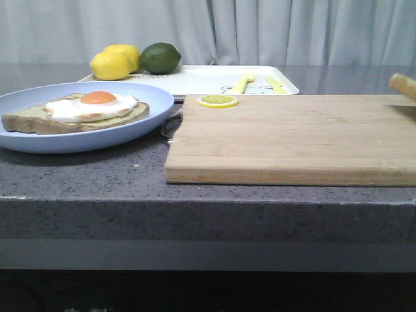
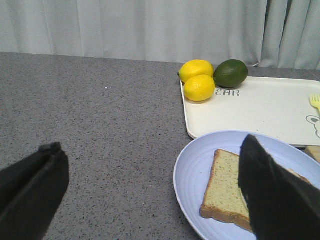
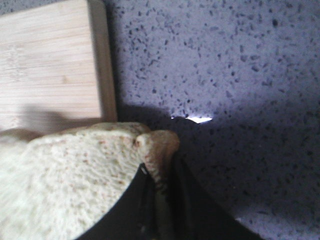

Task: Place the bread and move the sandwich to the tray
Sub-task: 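Lift the bread slice with the right gripper and carry it over the egg toast, then lower the bread onto the egg toast and open the right gripper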

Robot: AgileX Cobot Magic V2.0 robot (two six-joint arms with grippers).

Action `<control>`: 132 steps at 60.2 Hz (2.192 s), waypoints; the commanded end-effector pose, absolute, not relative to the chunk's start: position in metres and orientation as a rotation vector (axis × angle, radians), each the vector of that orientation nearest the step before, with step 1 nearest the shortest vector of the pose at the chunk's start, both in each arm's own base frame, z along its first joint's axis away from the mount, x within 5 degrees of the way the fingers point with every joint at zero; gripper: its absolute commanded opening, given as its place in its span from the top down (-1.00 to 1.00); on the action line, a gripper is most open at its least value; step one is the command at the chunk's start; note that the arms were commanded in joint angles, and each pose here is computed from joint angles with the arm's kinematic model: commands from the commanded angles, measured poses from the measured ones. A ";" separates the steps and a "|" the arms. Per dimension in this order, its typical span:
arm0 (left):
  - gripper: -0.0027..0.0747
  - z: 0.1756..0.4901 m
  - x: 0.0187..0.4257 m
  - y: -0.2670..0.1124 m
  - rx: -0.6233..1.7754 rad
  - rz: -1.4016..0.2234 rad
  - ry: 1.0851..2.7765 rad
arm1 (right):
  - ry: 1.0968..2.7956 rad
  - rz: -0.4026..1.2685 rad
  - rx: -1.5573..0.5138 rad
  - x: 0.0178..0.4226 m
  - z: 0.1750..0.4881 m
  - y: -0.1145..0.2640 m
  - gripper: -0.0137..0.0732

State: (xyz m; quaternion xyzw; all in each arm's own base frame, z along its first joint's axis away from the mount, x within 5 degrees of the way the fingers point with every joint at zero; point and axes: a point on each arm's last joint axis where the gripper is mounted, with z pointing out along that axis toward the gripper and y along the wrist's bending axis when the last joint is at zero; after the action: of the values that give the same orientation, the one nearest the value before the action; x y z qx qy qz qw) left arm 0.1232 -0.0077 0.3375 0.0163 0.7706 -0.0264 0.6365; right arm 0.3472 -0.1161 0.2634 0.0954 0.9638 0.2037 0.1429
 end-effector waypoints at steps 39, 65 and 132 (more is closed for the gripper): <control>-0.80 0.357 0.124 -0.008 0.021 -0.076 1.648 | 2.233 1.224 0.022 0.296 0.416 0.002 0.87; -0.80 0.357 0.124 -0.008 0.021 -0.076 1.648 | 2.109 1.514 -0.030 0.291 0.387 0.183 0.87; -0.80 0.357 0.124 -0.008 0.021 -0.076 1.648 | 2.186 1.519 0.511 0.338 0.293 0.254 0.62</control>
State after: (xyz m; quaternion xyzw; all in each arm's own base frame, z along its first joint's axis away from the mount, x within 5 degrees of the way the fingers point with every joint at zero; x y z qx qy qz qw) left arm 0.1232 -0.0075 0.3377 0.0157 0.7700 -0.0259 0.6374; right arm 0.3442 0.2546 0.2625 0.2089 0.8051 0.5170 0.2022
